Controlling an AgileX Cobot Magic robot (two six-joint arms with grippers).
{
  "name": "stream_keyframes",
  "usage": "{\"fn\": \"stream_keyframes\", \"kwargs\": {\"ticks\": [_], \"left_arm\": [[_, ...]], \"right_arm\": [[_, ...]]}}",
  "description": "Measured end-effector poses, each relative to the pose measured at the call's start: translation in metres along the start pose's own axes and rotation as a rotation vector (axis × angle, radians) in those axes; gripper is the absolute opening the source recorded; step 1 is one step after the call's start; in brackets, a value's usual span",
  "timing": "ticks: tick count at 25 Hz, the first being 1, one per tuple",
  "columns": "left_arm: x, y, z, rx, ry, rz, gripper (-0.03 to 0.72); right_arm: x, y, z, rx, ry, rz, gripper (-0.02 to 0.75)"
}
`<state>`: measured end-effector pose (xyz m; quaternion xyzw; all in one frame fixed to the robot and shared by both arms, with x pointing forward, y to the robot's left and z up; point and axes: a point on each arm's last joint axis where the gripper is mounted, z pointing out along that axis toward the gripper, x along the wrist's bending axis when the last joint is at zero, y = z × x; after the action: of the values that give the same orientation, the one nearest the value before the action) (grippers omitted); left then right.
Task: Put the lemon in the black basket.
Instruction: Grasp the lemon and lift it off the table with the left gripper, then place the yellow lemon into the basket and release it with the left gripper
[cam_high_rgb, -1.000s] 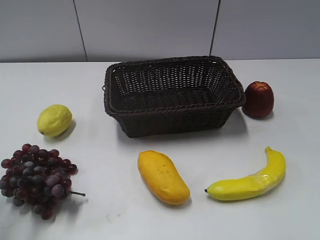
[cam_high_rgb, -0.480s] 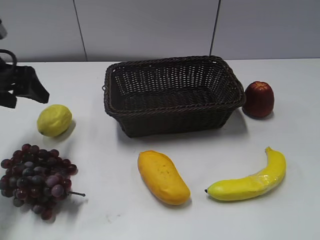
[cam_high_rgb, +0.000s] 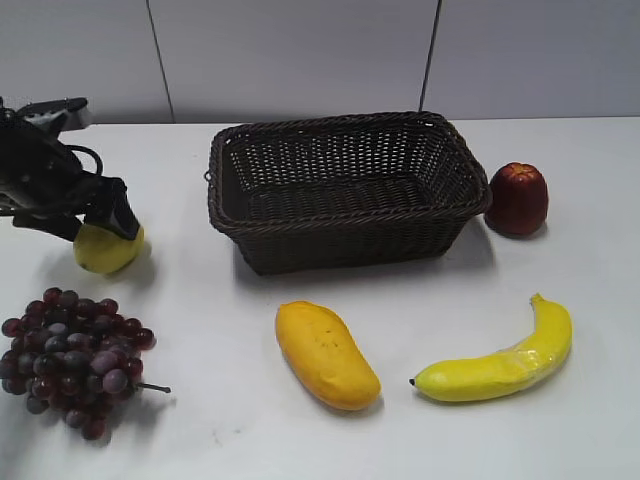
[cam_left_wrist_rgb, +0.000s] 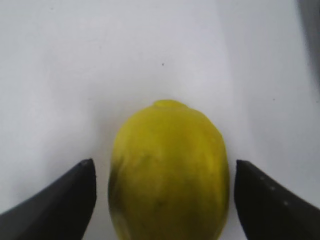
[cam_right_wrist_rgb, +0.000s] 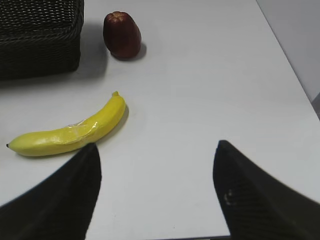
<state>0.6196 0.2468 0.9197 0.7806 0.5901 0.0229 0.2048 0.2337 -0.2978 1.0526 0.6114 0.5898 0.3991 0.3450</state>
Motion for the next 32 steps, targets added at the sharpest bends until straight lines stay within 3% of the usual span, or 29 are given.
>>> {"fn": "stream_keyframes", "kwargs": {"ticks": [4, 10, 13, 16, 20, 24, 29, 32], "left_arm": [[0.001, -0.001, 0.006, 0.012, -0.003, -0.006, 0.552], [-0.003, 0.011, -0.005, 0.030, -0.039, 0.017, 0.549], [-0.010, 0.030, -0.031, -0.010, -0.063, 0.049, 0.549], [-0.024, 0.056, -0.069, -0.121, -0.115, 0.055, 0.549], [-0.056, 0.089, -0.109, -0.304, -0.242, 0.041, 0.549], [-0.102, 0.101, -0.109, -0.386, -0.308, 0.079, 0.549], [-0.158, 0.099, -0.078, -0.359, -0.350, 0.165, 0.549], [-0.178, 0.091, -0.044, -0.280, -0.353, 0.214, 0.549]], "right_arm": [[0.000, 0.000, 0.000, 0.000, 0.000, 0.000, 0.571], [0.000, 0.000, 0.000, 0.000, 0.000, 0.000, 0.571], [0.000, 0.000, 0.000, 0.000, 0.000, 0.000, 0.571], [0.000, 0.000, 0.000, 0.000, 0.000, 0.000, 0.571], [0.000, 0.000, 0.000, 0.000, 0.000, 0.000, 0.571], [0.000, 0.000, 0.000, 0.000, 0.000, 0.000, 0.571], [0.000, 0.000, 0.000, 0.000, 0.000, 0.000, 0.571], [0.000, 0.000, 0.000, 0.000, 0.000, 0.000, 0.571]]}}
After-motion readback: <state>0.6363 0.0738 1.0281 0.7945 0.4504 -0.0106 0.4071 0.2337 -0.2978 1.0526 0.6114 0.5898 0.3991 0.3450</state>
